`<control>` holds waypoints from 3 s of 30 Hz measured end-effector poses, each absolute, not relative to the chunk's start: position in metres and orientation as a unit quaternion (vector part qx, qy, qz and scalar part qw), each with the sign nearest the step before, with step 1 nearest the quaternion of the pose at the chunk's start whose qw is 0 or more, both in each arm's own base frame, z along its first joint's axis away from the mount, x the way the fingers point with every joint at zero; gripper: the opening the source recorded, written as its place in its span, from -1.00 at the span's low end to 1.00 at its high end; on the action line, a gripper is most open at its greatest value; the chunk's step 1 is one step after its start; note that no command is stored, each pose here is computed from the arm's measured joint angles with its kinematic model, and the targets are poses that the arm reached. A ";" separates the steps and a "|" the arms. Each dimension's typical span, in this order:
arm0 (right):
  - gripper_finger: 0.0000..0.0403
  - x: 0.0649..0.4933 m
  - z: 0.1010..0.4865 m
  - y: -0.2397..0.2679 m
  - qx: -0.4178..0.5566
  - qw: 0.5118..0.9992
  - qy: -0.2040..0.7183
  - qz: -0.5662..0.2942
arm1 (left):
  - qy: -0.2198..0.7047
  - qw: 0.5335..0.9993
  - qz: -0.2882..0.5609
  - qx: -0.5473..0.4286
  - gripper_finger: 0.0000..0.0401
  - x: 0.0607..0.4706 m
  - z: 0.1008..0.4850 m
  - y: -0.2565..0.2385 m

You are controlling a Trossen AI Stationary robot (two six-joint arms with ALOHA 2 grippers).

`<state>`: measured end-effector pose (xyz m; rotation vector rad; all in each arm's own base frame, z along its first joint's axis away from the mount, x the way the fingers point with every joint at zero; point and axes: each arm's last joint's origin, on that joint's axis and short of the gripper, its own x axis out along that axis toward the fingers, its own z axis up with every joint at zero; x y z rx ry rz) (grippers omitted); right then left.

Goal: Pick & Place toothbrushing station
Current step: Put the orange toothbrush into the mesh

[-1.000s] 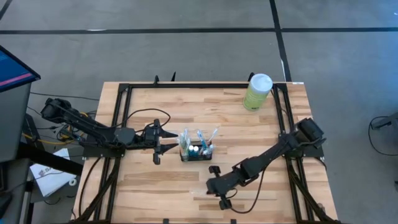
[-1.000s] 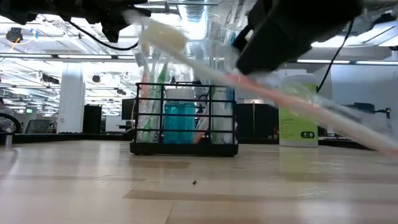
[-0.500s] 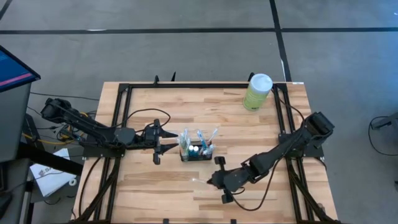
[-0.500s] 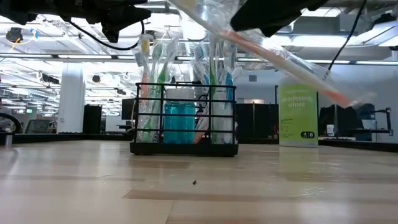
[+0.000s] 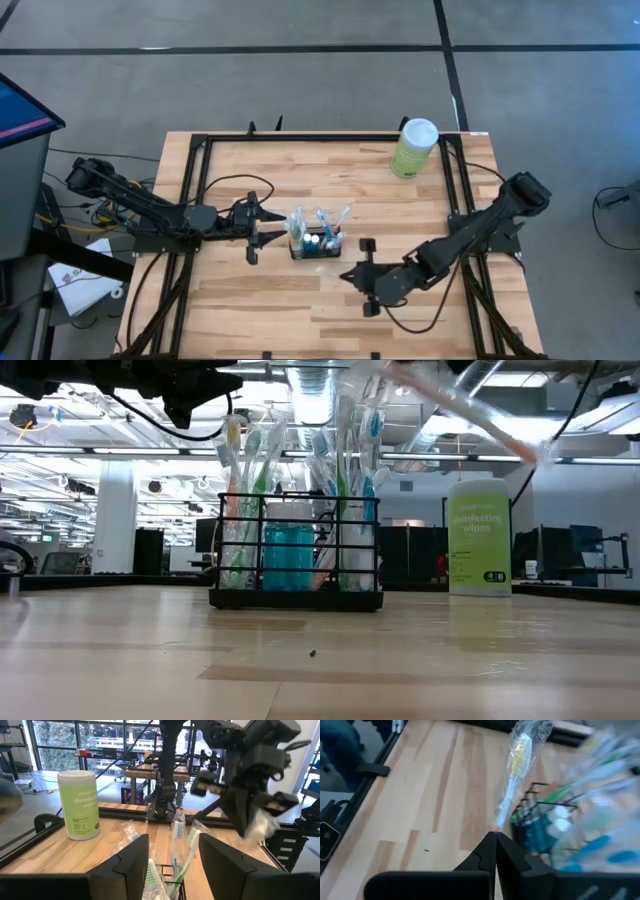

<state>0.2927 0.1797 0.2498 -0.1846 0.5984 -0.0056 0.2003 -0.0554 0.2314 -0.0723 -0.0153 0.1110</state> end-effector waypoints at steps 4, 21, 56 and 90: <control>-1.00 0.282 0.262 0.178 -0.103 0.954 0.279 -0.031 | -0.008 0.998 0.055 -0.036 -0.17 0.200 0.231 -0.055; -1.00 0.249 0.276 0.139 -0.086 0.976 0.169 -0.111 | -0.008 0.998 0.055 -0.035 -0.17 0.200 0.231 -0.055; -1.00 0.279 0.203 0.066 -0.049 0.981 -0.059 -0.179 | -0.008 0.998 0.056 -0.035 -0.17 0.200 0.232 -0.055; -1.00 0.289 0.166 0.071 -0.029 0.989 -0.030 -0.140 | -0.008 0.998 0.055 -0.034 -0.17 0.200 0.231 -0.055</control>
